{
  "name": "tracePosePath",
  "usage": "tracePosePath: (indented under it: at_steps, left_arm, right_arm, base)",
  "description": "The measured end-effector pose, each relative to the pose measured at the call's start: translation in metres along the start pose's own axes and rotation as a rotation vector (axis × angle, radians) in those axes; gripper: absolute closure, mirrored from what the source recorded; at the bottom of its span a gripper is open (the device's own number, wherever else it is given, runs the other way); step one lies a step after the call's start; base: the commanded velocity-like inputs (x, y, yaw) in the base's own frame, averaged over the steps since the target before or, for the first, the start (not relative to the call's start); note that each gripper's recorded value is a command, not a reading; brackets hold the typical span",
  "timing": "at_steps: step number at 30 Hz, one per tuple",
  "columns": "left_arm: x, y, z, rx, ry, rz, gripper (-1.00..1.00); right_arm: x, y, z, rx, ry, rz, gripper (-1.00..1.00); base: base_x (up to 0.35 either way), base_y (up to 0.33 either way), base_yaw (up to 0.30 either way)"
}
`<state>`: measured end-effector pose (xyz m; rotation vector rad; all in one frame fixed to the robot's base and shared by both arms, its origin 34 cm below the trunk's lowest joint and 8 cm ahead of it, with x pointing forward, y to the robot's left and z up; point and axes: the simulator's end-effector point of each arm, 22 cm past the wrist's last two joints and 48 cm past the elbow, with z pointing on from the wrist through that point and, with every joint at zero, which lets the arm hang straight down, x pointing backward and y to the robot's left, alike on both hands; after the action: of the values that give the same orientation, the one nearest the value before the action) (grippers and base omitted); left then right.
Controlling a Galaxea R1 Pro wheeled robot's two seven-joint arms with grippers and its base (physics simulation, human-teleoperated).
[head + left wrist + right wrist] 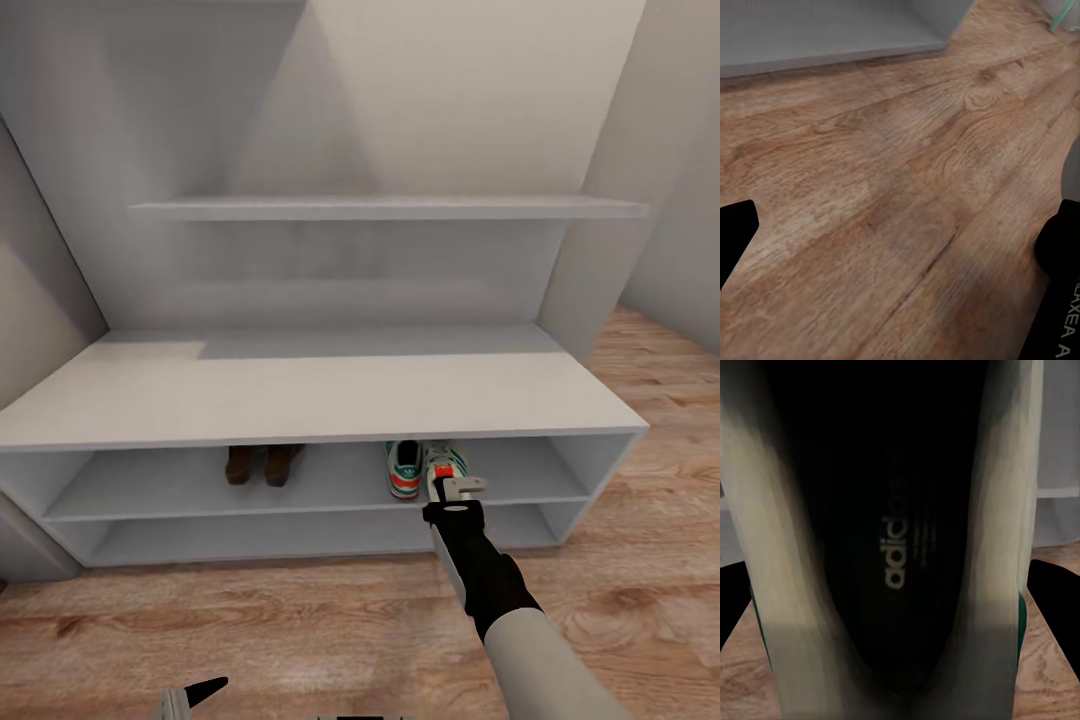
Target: Pick up the two gym shoes and the two sandals from the corridor floor and place them onto the hallstand (shoe rack) in the corridor, making sure they are on the rack and not on the floor. Arrange them so the two gym shoes are next to each other and the two sandals are next to each other.
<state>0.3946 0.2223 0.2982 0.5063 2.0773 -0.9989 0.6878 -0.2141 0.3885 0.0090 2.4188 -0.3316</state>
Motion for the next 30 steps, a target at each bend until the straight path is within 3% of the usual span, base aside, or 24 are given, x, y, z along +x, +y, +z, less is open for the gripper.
tracePosePath:
  at_steps: [8,30]
  left_arm:
    - [0.0,-0.0001,-0.0001,0.0,0.001,-0.001,-1.0]
    - [0.0002,0.0,0.0,0.0,0.001,-0.002,-1.0]
  right_arm:
    - [0.0002,-0.0001,-0.0002,0.0,0.0,0.0,1.0]
    - [0.0006,-0.0003,0.0002,0.001,0.001,0.001,1.0]
  base:
    - [0.203,0.0,0.0]
    - [0.094,-0.004,0.0]
